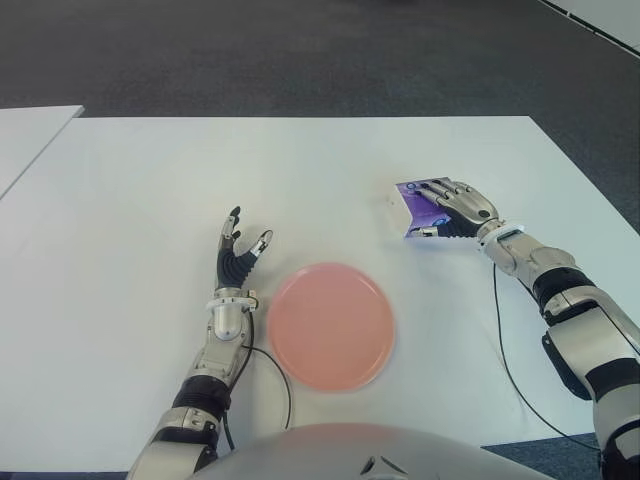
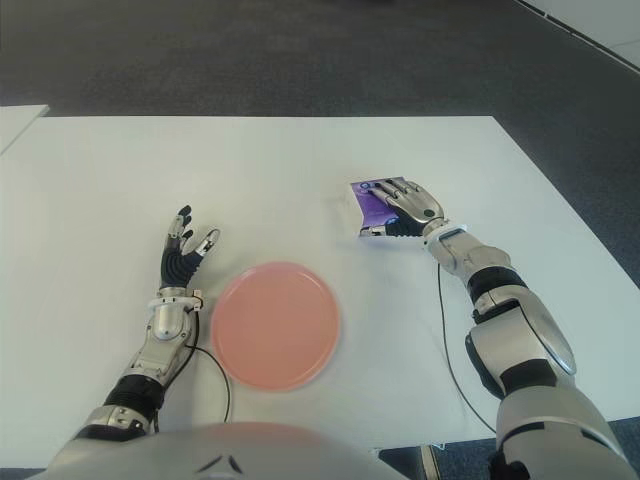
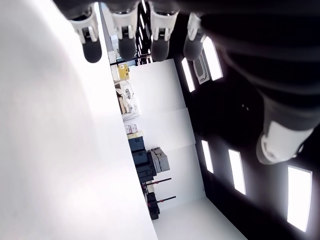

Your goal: Put the tissue paper into the plate.

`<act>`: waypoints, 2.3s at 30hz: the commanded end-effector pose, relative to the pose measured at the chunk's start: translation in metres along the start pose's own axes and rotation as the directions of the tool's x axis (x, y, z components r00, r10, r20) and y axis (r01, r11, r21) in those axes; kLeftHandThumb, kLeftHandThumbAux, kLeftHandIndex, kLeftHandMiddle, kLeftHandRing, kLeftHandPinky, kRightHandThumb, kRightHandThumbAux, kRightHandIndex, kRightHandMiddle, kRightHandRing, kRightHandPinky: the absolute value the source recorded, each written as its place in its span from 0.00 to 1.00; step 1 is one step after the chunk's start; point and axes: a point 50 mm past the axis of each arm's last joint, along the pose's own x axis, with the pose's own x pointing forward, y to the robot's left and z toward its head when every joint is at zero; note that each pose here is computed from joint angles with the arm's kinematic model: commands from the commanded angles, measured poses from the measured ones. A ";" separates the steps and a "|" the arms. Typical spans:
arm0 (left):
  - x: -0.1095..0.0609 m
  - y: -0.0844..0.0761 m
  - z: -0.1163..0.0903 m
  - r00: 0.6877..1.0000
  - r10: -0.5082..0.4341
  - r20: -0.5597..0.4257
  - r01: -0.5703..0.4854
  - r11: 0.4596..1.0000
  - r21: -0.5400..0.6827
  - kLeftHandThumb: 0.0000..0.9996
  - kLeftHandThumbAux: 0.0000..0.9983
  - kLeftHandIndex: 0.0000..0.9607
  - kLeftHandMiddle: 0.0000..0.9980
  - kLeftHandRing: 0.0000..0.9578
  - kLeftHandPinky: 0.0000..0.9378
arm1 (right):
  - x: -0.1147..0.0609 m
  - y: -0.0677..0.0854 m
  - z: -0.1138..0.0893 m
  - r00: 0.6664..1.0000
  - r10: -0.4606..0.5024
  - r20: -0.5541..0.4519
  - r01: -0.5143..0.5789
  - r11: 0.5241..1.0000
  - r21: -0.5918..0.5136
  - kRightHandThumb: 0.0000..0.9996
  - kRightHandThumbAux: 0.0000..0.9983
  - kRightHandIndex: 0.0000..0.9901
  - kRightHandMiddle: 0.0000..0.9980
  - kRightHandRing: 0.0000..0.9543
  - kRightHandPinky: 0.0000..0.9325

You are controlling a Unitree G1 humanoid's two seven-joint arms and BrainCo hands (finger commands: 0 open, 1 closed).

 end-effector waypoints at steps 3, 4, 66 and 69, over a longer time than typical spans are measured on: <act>-0.031 0.003 -0.032 0.988 -0.010 -0.154 0.017 0.999 0.048 0.01 0.53 0.00 0.00 0.00 0.00 | -0.004 0.010 0.004 0.998 0.047 0.035 -0.046 0.999 -0.022 0.45 0.12 0.00 0.00 0.00 0.00; -0.031 0.003 -0.032 0.988 -0.010 -0.154 0.017 0.999 0.048 0.01 0.53 0.00 0.00 0.00 0.00 | -0.004 0.010 0.004 0.998 0.048 0.036 -0.047 0.999 -0.023 0.45 0.12 0.00 0.00 0.00 0.00; -0.030 0.006 -0.033 0.986 0.000 -0.168 0.008 0.999 0.048 0.02 0.55 0.00 0.00 0.00 0.00 | -0.013 0.074 0.072 0.982 -0.032 0.188 0.098 0.930 -0.355 0.93 0.67 0.38 0.48 0.52 0.59; -0.030 0.006 -0.032 0.986 0.005 -0.164 0.003 0.999 0.050 0.02 0.56 0.00 0.00 0.00 0.00 | -0.014 0.076 0.072 0.984 -0.001 0.181 0.068 0.928 -0.366 0.98 0.67 0.37 0.45 0.47 0.56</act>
